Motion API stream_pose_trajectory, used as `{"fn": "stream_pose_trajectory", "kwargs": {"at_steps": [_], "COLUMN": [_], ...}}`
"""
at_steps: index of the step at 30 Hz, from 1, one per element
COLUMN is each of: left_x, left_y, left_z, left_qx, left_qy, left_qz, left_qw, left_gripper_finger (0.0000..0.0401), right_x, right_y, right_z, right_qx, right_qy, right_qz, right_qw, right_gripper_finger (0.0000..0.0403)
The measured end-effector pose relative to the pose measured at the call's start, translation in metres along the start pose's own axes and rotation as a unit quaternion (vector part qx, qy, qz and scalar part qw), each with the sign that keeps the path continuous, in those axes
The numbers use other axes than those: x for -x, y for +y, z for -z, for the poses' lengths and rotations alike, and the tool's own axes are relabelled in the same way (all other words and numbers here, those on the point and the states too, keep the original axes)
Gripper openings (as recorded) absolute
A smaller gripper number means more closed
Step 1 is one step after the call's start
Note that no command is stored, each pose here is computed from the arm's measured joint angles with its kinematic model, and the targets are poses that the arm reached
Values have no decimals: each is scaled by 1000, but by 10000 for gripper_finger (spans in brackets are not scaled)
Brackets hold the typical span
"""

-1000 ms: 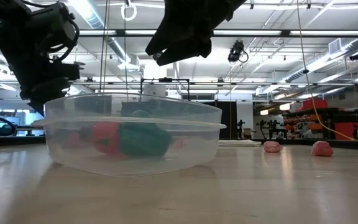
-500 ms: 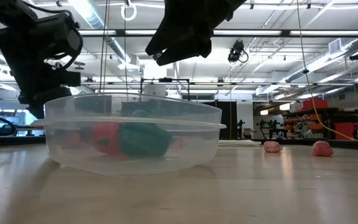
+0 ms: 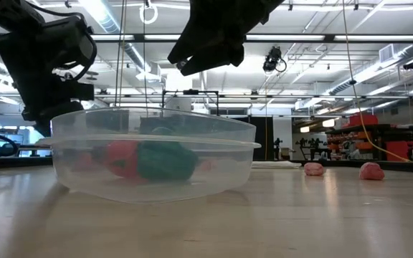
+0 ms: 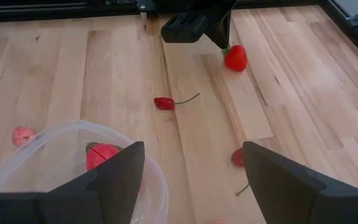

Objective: Pick and placing Produce into tupperware
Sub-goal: Put the red strawberry into the transparent bin

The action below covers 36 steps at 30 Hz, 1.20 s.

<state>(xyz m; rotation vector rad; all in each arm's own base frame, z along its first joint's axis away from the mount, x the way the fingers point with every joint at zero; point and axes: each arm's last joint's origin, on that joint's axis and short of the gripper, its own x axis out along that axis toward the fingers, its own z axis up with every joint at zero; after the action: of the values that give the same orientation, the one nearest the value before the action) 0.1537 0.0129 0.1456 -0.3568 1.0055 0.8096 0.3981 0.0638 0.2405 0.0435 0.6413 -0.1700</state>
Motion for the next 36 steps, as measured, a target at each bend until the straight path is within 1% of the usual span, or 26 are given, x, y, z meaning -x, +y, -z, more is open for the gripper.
{"fn": "stream_pose_trajectory", "kwargs": {"at_steps": [2,5,9,11,14,17,19,23,26,28,30,33,36], "left_x": [0,1,7,13,26,38,44,56,63,65,64,58,53], "left_y": [-1,-6,-22,-32,-49,-62,-68,-78,-87,-93,-102,-117,-137], "left_z": [-1,-3,-10,-14,-17,-12,-5,10,15,15,14,13,9], "left_qx": [2,-1,-14,-23,-22,-37,-48,-59,-60,-56,-60,-78,-111], "left_qy": [-6,-26,-82,-120,-175,-201,-201,-190,-201,-207,-202,-183,-161], "left_qz": [4,25,86,128,199,254,278,323,357,377,380,372,375], "left_qw": [1000,999,993,984,964,945,938,925,910,901,901,907,906], "left_gripper_finger": [9,5,4,3,2,2,2,1,1,1,1,1,2], "right_x": [0,0,0,0,0,1,5,19,28,32,32,32,31], "right_y": [0,0,0,0,0,-1,-3,-10,-14,-15,-15,-15,-14], "right_z": [0,0,0,0,0,0,2,10,15,17,16,15,15], "right_qx": [0,0,0,0,2,16,23,26,0,-23,-37,-38,-39], "right_qy": [0,0,0,0,0,0,18,81,122,132,128,122,120], "right_qz": [0,0,0,0,2,15,23,38,51,57,59,57,56], "right_qw": [1000,1000,1000,1000,1000,1000,999,996,991,989,989,990,990], "right_gripper_finger": [279,279,279,279,279,279,279,279,279,279,279,279,279]}}
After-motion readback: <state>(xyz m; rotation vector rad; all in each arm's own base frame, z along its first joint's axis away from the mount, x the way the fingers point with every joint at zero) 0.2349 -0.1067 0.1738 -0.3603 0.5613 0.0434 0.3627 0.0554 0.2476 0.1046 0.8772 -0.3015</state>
